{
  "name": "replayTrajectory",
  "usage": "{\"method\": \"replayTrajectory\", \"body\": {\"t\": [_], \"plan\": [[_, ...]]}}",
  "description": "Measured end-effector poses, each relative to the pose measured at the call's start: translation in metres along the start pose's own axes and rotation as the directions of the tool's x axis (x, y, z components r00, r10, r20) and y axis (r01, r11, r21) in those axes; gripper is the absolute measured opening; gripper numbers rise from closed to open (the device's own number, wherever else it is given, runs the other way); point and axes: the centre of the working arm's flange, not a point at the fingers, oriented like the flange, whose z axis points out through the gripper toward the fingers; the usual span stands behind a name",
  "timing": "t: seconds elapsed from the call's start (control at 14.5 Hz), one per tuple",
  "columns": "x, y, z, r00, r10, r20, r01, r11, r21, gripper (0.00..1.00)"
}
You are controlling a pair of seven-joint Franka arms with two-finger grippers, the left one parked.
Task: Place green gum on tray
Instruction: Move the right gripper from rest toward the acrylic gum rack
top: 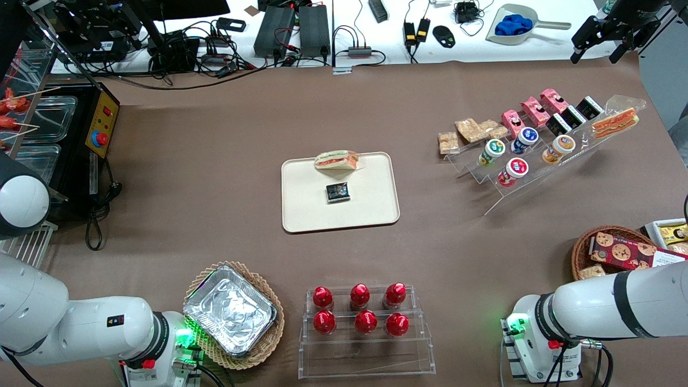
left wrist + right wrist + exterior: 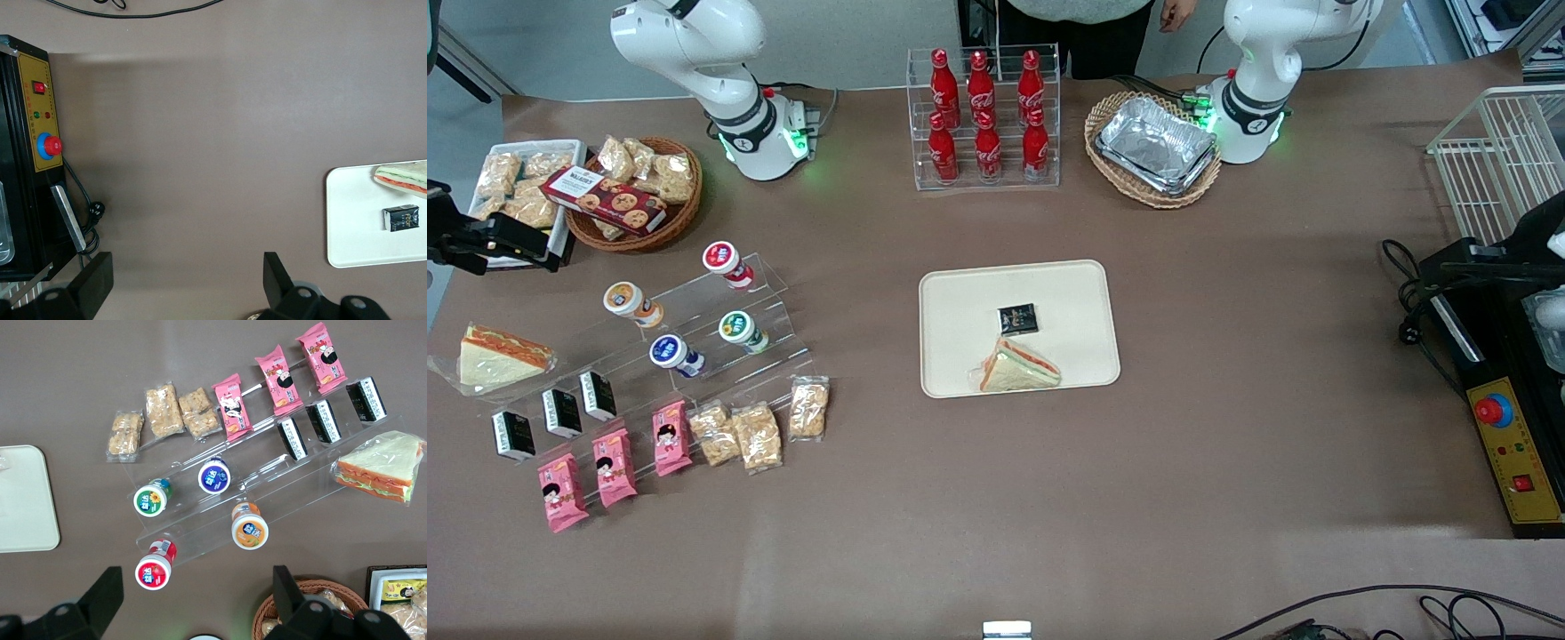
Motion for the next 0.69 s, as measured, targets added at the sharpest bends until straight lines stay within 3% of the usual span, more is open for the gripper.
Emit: {"method": "replayTrajectory", "body": {"t": [0.28,0.69], "plan": [[0.001,-0.014,0.005,1.0,-0.025,0.013,0.025,1.0,-0.001,1.0],[-0.023,-0.105,0.008,0.999,-0.028,0.027,0.029,0.999,-0.02,1.0]]}}
